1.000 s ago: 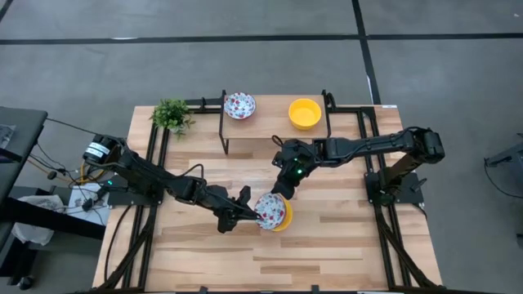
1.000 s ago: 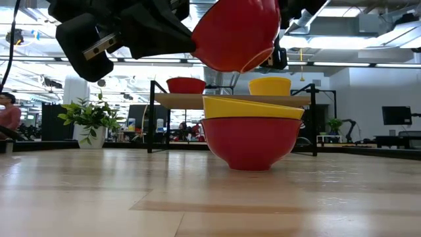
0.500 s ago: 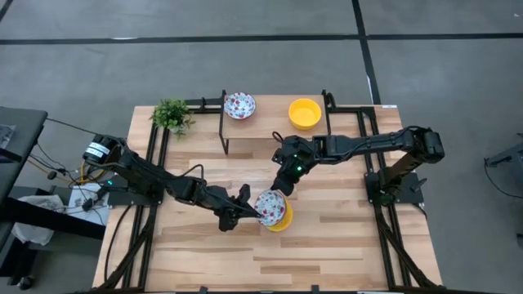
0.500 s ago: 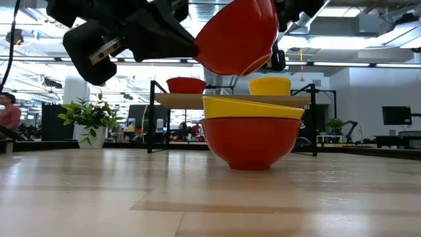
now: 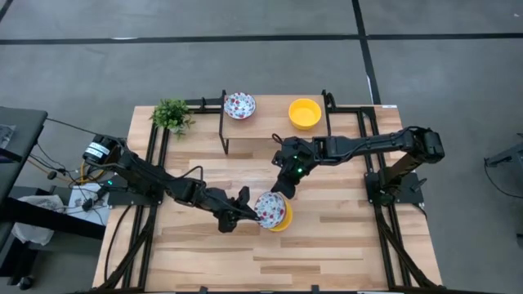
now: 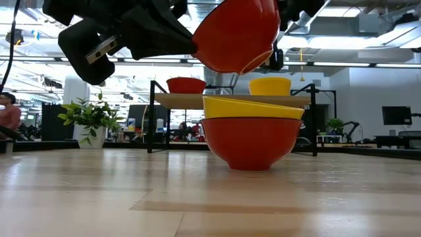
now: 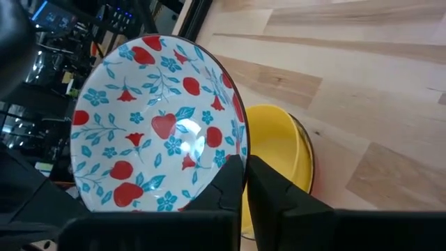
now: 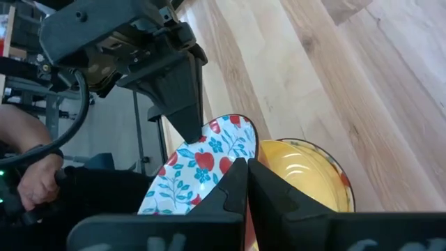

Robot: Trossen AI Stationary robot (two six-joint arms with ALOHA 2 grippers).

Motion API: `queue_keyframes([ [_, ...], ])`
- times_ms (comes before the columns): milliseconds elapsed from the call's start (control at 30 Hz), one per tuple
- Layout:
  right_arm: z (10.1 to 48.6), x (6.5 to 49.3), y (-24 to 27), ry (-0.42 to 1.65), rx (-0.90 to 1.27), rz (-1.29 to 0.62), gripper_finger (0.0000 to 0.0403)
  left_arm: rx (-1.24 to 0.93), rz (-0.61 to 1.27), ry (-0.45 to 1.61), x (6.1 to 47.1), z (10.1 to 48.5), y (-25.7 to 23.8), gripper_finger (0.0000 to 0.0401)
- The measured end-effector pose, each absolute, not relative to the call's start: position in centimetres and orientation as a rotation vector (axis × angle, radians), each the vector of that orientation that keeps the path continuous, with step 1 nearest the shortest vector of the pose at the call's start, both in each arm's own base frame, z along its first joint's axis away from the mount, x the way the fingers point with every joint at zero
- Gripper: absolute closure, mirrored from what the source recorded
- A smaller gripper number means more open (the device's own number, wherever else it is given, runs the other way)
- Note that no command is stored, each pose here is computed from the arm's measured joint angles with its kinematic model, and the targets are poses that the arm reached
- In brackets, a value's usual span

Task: Pick & Place Mini bowls
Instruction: Stack the red and blue bowl on top of the other red and blue bowl on the shelf

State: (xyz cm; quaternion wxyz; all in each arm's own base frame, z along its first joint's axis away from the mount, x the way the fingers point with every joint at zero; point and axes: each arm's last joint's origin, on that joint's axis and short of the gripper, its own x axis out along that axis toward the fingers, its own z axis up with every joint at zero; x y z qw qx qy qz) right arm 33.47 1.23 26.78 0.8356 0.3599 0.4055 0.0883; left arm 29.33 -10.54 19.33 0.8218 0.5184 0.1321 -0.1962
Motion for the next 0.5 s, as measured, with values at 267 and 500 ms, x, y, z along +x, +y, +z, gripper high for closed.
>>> queue_keyframes([
  [267,26.9,33.53,1.29,0.852,0.762,0.201,0.0352,1.099,-0.423,0.296,29.19,19.2,-10.72,0.0395],
  [500,26.88,33.5,1.23,0.854,0.766,0.186,0.0303,1.102,-0.443,0.309,29.08,18.97,-10.75,0.0395],
])
